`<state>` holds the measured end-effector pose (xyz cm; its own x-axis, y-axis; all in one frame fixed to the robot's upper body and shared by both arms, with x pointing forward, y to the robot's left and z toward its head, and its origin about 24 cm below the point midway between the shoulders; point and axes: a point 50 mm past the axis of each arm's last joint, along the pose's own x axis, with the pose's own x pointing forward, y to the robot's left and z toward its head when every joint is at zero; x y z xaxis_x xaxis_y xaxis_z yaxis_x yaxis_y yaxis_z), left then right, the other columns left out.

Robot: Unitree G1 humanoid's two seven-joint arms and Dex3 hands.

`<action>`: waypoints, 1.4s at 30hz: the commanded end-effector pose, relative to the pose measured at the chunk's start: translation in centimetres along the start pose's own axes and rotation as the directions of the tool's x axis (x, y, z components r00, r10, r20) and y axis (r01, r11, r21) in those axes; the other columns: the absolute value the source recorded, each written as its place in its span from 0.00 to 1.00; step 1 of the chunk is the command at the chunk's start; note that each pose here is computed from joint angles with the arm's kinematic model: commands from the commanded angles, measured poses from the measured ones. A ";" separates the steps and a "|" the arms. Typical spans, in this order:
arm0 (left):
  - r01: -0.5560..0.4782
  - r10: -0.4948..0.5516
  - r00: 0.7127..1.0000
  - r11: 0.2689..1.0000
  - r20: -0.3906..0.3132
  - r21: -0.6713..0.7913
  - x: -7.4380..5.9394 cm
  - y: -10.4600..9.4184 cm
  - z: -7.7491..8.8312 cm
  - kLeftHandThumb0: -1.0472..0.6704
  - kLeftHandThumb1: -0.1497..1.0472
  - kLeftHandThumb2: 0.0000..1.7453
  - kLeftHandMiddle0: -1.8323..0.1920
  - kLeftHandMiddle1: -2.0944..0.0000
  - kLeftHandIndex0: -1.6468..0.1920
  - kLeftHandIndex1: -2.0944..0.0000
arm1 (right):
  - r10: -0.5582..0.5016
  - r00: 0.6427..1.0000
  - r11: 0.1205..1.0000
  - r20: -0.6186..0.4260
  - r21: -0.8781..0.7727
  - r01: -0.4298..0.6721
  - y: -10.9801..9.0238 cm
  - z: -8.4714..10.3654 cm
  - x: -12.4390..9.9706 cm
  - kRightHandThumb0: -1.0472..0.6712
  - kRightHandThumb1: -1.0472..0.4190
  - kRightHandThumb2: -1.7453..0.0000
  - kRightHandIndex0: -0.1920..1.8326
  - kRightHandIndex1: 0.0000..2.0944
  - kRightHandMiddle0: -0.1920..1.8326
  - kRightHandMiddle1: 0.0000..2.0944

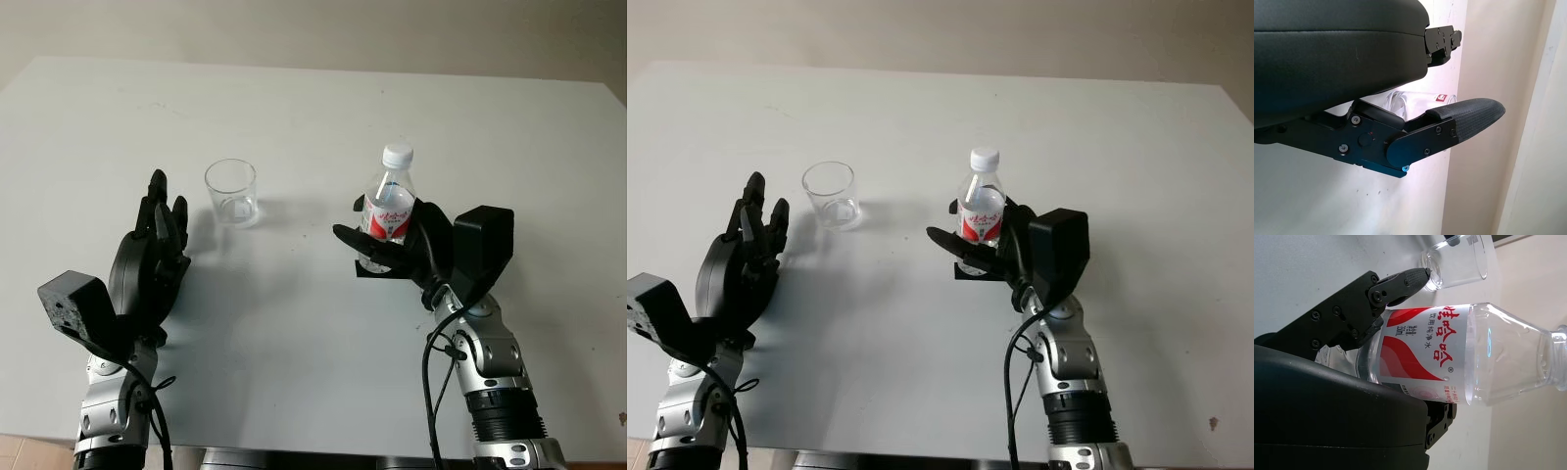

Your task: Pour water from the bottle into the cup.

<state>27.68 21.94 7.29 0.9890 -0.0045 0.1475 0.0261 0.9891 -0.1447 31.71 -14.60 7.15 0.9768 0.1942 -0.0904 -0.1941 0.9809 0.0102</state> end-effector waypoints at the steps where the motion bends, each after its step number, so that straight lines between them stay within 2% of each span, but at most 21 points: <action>1: 0.002 -0.002 1.000 1.000 0.013 0.002 0.0 0.1 0.4 0.15 1.00 0.44 0.94 0.97 0.97 0.97 | -0.018 0.996 1.000 -0.091 0.010 0.019 -0.2 -2.4 -0.7 0.47 0.00 0.86 0.69 1.00 0.46 1.00; 5: 0.008 -0.008 1.000 1.000 0.017 0.005 0.0 0.1 0.4 0.15 1.00 0.44 0.95 0.98 0.97 0.98 | -0.031 0.993 1.000 -0.113 0.003 0.031 -0.4 -3.0 -1.0 0.47 0.00 0.87 0.68 1.00 0.45 1.00; 8: 0.008 -0.008 1.000 1.000 0.015 0.004 0.0 0.2 0.5 0.15 1.00 0.44 0.94 0.97 0.97 0.97 | -0.017 0.993 1.000 -0.113 -0.018 0.015 -0.4 -3.4 -1.2 0.46 0.00 0.88 0.66 1.00 0.40 1.00; 9: 0.010 -0.010 1.000 1.000 0.015 0.004 0.0 0.2 0.5 0.15 1.00 0.44 0.94 0.97 0.97 0.97 | -0.010 0.994 1.000 -0.107 -0.026 0.007 -0.4 -3.5 -1.2 0.46 0.00 0.88 0.62 1.00 0.35 1.00; 11: 0.014 -0.015 1.000 1.000 0.015 0.005 0.0 0.2 0.5 0.15 1.00 0.44 0.95 0.98 0.97 0.98 | 0.001 0.995 0.999 -0.098 -0.045 -0.006 -0.4 -3.8 -1.4 0.44 0.00 0.91 0.52 1.00 0.25 1.00; 13: 0.019 -0.019 1.000 1.000 0.017 0.005 0.0 0.2 0.5 0.15 1.00 0.44 0.95 0.98 0.97 0.98 | -0.002 0.996 0.998 -0.093 -0.063 -0.004 -0.4 -4.0 -1.5 0.42 0.00 0.94 0.41 1.00 0.21 1.00; 17: 0.014 -0.014 1.000 1.000 0.015 0.006 0.0 0.2 0.5 0.15 1.00 0.44 0.94 0.97 0.97 0.97 | -0.018 0.995 0.998 -0.102 -0.059 0.012 -0.6 -4.3 -1.7 0.35 0.05 0.97 0.09 1.00 0.10 1.00; 20: 0.009 -0.009 1.000 1.000 0.012 0.003 0.0 0.3 0.5 0.15 1.00 0.44 0.94 0.97 0.97 0.97 | -0.020 0.993 0.999 -0.112 -0.031 0.016 -0.7 -4.6 -1.8 0.32 0.07 0.97 0.01 0.95 0.02 0.98; 23: 0.009 -0.009 1.000 1.000 0.012 0.001 -0.1 0.3 0.5 0.15 1.00 0.44 0.94 0.97 0.97 0.97 | -0.032 0.994 0.999 -0.109 -0.030 0.029 -0.7 -4.5 -2.1 0.29 0.09 0.97 0.00 0.80 0.00 0.81; 27: 0.006 -0.006 1.000 1.000 0.011 0.004 -0.1 0.4 0.5 0.15 1.00 0.43 0.94 0.97 0.97 0.97 | -0.052 0.994 0.998 -0.092 -0.051 0.048 -1.0 -4.3 -2.7 0.26 0.09 0.97 0.00 0.50 0.02 0.49; 28: 0.007 -0.007 1.000 1.000 0.009 0.006 -0.1 0.4 0.5 0.15 1.00 0.43 0.94 0.97 0.97 0.97 | -0.059 0.994 0.997 -0.090 -0.047 0.055 -1.1 -4.4 -2.8 0.25 0.09 0.97 0.02 0.38 0.04 0.38; 31: 0.009 -0.009 1.000 1.000 0.009 0.010 -0.1 0.3 0.4 0.15 1.00 0.44 0.94 0.97 0.97 0.97 | -0.075 0.993 0.997 -0.088 -0.039 0.072 -1.4 -4.5 -3.2 0.22 0.09 0.97 0.07 0.14 0.08 0.16; 34: 0.011 -0.011 1.000 1.000 0.009 0.009 -0.1 0.3 0.4 0.15 1.00 0.44 0.94 0.97 0.97 0.97 | -0.086 0.993 0.996 -0.082 -0.033 0.083 -1.6 -4.6 -3.5 0.21 0.09 0.97 0.05 0.05 0.07 0.09; 42: 0.009 -0.009 1.000 1.000 0.007 0.010 0.0 0.3 0.4 0.15 1.00 0.44 0.94 0.97 0.97 0.97 | -0.130 0.989 0.991 -0.065 -0.033 0.128 -1.8 -4.6 -3.7 0.21 0.10 0.97 0.03 0.03 0.05 0.05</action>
<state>27.60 22.19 7.30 0.9894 -0.0120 0.1447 0.0331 0.9890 -0.1444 29.11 -16.53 5.08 0.9933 0.0947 -0.0662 -0.0975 0.9944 -0.0402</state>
